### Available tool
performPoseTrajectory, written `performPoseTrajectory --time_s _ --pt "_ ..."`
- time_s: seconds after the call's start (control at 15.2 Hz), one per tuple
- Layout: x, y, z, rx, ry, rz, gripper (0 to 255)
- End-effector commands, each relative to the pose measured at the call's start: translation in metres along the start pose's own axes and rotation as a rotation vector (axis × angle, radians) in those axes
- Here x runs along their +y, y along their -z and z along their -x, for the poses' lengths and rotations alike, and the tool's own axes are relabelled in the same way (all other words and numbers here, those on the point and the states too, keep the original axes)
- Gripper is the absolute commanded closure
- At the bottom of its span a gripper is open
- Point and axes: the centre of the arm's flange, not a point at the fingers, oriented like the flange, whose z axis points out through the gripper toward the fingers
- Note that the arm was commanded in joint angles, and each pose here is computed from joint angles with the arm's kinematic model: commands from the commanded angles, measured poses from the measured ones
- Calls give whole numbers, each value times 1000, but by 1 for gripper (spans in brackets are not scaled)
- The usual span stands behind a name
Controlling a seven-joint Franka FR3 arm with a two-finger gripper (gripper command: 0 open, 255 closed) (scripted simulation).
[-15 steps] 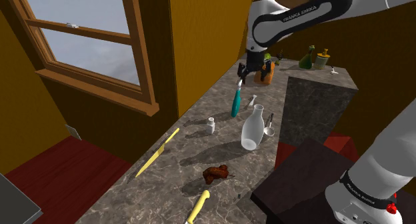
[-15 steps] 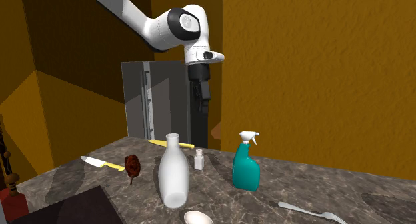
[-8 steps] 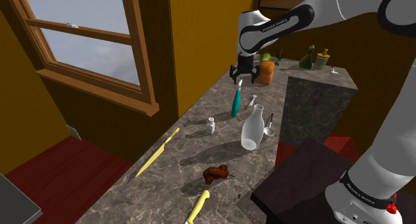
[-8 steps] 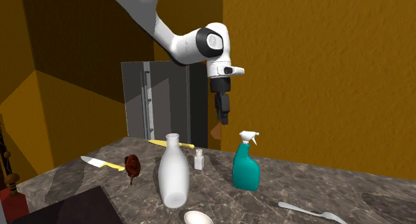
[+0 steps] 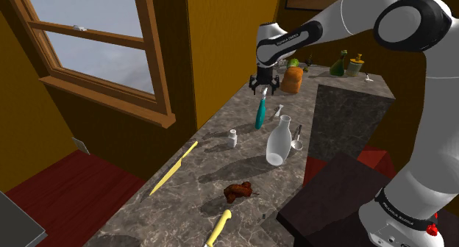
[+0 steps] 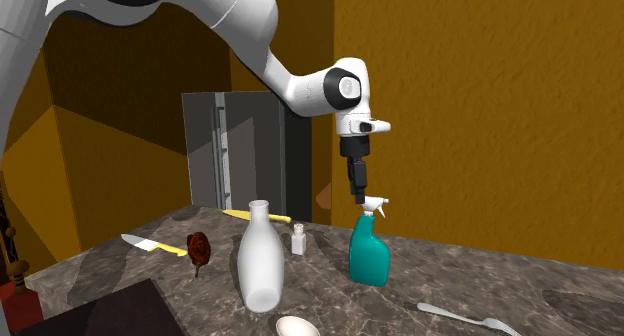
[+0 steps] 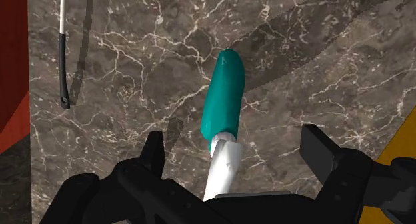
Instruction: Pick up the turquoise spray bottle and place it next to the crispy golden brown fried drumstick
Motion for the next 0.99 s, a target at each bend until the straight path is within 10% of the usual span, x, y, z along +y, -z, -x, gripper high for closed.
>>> performPoseTrajectory --time_s 0.0,0.73,0.79,0.92 --pt "0 -10 -1 1 -3 0 0" --pt "0 -29 -1 0 -3 0 0" --pt "0 -29 -1 0 -3 0 255" --pt "0 -29 -1 0 -3 0 255"
